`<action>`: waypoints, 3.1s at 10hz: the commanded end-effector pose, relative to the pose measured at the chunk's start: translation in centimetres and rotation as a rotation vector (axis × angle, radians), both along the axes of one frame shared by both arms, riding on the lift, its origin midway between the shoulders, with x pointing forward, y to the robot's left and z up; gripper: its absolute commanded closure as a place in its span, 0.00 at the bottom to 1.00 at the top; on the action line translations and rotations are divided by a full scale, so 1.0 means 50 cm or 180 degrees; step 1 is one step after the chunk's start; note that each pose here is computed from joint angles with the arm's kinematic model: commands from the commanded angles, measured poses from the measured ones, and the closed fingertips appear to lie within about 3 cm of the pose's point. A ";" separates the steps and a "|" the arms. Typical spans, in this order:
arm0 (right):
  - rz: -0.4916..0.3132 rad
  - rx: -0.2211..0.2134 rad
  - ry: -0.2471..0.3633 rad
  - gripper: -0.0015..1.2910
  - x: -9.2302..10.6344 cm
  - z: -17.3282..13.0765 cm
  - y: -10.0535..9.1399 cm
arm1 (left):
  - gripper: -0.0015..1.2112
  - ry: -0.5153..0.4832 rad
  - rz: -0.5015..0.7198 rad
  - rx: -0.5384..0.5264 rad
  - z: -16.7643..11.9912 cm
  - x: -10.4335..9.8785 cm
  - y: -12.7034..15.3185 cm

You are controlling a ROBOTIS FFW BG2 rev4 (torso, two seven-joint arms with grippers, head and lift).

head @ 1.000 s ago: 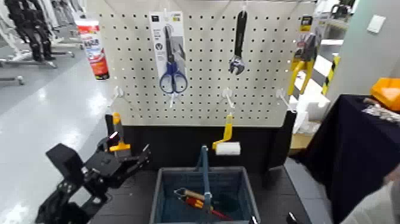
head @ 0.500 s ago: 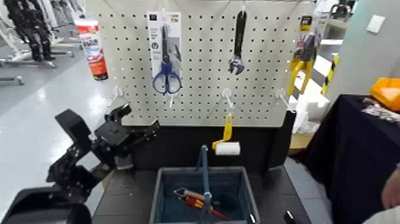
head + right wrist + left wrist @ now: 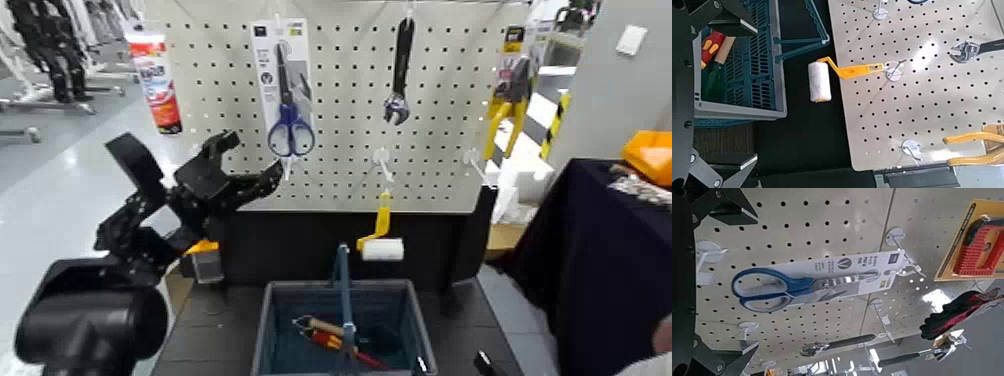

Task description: Put the blue scissors into the crate.

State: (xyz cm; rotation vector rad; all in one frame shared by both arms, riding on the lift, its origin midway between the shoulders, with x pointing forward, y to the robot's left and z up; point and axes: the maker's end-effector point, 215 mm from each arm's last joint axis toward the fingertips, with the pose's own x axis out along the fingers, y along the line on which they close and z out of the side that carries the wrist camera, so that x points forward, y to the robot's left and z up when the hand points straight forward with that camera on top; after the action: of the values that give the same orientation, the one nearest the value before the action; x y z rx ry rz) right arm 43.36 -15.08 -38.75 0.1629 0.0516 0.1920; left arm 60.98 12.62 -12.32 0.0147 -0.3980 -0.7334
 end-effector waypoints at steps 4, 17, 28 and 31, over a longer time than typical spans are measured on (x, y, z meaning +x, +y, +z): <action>0.0040 0.0026 -0.0018 0.14 0.008 0.004 0.011 | 0.18 -0.0339 -0.0155 0.0140 0.114 0.028 -0.031; 0.0071 0.0045 -0.0024 0.14 0.012 0.004 0.017 | 0.91 -0.0374 -0.0260 0.0444 0.147 0.057 -0.051; 0.0079 0.0044 -0.0004 0.14 0.011 0.000 0.020 | 0.91 -0.0712 -0.0360 0.0359 0.252 -0.007 -0.085; 0.0087 0.0036 0.0020 0.14 0.010 -0.004 0.020 | 0.91 -0.0439 -0.0526 0.0102 0.195 -0.035 -0.111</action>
State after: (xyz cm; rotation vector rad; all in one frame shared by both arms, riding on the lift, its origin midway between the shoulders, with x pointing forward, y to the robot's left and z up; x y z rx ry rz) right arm 43.87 -14.13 -38.93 0.1745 0.0565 0.2173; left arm 59.55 7.34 -1.72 0.0895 -0.5410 -0.8984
